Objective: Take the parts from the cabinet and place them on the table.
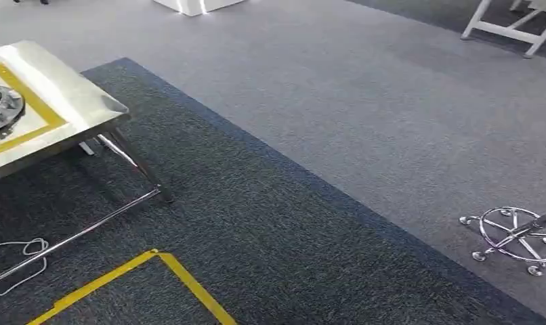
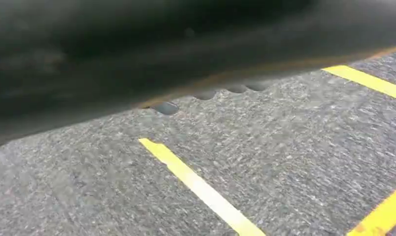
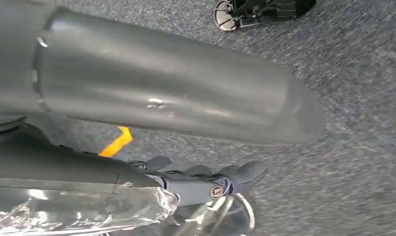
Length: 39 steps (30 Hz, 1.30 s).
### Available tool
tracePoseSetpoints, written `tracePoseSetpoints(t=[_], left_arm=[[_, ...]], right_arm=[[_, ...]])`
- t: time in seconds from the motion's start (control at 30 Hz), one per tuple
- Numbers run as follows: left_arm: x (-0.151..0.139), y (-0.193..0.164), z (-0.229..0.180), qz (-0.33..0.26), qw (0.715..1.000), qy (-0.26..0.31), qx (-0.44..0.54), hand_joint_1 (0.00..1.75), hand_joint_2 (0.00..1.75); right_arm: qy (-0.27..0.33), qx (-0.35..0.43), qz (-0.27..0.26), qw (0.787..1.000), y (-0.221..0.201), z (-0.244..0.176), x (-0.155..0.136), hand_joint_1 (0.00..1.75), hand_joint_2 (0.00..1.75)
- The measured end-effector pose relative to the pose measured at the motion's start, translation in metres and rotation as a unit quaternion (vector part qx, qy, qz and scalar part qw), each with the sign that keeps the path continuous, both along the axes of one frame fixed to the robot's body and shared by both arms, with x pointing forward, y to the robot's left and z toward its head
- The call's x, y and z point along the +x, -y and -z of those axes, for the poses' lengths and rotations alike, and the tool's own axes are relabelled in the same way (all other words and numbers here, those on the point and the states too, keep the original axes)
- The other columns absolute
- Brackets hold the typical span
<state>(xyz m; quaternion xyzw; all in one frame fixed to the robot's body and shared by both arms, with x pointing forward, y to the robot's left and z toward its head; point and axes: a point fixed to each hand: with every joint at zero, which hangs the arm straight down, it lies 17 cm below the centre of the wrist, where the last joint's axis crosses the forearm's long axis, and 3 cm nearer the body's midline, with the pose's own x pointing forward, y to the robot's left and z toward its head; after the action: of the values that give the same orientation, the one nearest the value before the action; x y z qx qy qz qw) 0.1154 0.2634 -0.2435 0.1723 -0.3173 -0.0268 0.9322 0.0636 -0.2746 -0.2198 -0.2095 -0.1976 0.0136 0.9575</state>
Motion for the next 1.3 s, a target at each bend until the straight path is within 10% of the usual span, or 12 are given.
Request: tracePoseSetpoints(t=[1.3], left_arm=[[0.013,-0.003,-0.004,-0.008,1.0,0.017,0.001,0.0,0.0]], right_arm=[[0.003,-0.002,-0.009,1.0,0.001,-0.004,0.002,0.0,0.0]])
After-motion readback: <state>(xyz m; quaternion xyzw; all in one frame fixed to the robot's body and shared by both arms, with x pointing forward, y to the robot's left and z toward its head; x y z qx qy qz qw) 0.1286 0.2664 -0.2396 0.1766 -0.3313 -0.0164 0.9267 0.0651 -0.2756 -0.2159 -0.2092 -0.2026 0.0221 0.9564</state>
